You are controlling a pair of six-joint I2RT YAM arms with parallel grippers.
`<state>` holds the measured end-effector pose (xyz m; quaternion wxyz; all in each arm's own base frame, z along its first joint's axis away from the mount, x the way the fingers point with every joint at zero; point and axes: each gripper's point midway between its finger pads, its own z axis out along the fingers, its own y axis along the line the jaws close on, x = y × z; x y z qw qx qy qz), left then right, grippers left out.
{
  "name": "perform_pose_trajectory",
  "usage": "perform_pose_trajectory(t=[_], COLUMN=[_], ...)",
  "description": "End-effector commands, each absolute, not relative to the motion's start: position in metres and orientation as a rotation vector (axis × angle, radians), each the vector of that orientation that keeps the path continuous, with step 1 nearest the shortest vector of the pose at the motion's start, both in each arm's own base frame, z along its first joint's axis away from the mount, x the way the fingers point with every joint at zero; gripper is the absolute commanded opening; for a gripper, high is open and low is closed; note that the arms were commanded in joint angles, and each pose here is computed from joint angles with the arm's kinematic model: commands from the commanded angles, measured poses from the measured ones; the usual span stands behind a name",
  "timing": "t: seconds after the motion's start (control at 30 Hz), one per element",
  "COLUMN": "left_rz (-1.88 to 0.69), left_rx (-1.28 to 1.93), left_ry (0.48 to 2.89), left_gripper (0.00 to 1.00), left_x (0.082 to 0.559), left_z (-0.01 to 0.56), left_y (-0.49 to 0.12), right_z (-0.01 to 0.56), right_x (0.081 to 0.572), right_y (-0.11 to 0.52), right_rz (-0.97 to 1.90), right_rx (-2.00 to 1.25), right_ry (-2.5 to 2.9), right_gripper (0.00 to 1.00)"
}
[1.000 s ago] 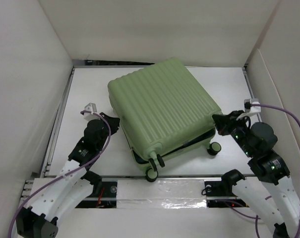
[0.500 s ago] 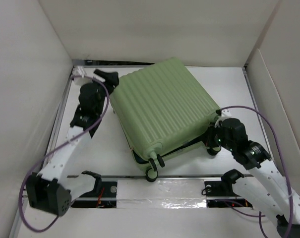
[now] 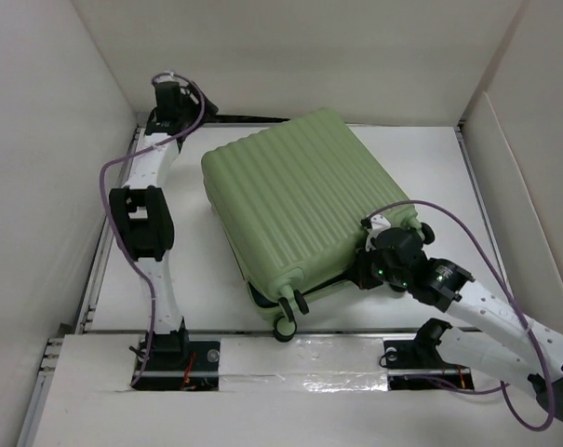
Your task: Pack the luggage
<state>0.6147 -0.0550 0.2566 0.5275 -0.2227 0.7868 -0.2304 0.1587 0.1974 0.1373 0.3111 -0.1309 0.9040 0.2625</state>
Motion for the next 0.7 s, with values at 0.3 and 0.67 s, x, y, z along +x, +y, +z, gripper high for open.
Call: perform_pose_trajectory(t=[0.3,0.67], left_rz=[-0.819,-0.721], left_rx=[-0.471,-0.681], left_ry=[2.062,1.859], left_gripper=[0.62,0.63], left_x=[0.528,0.398], left_z=[0.157,0.167], left_y=[-0.120,-0.119], right_z=[0.203,0.249], right_x=[0.278,0.394], right_y=[0.174,0.236], right_rz=[0.421,0.602], right_rx=[-0.176,-0.335], right_ry=[2.005,1.916], right_gripper=[0.00,0.00])
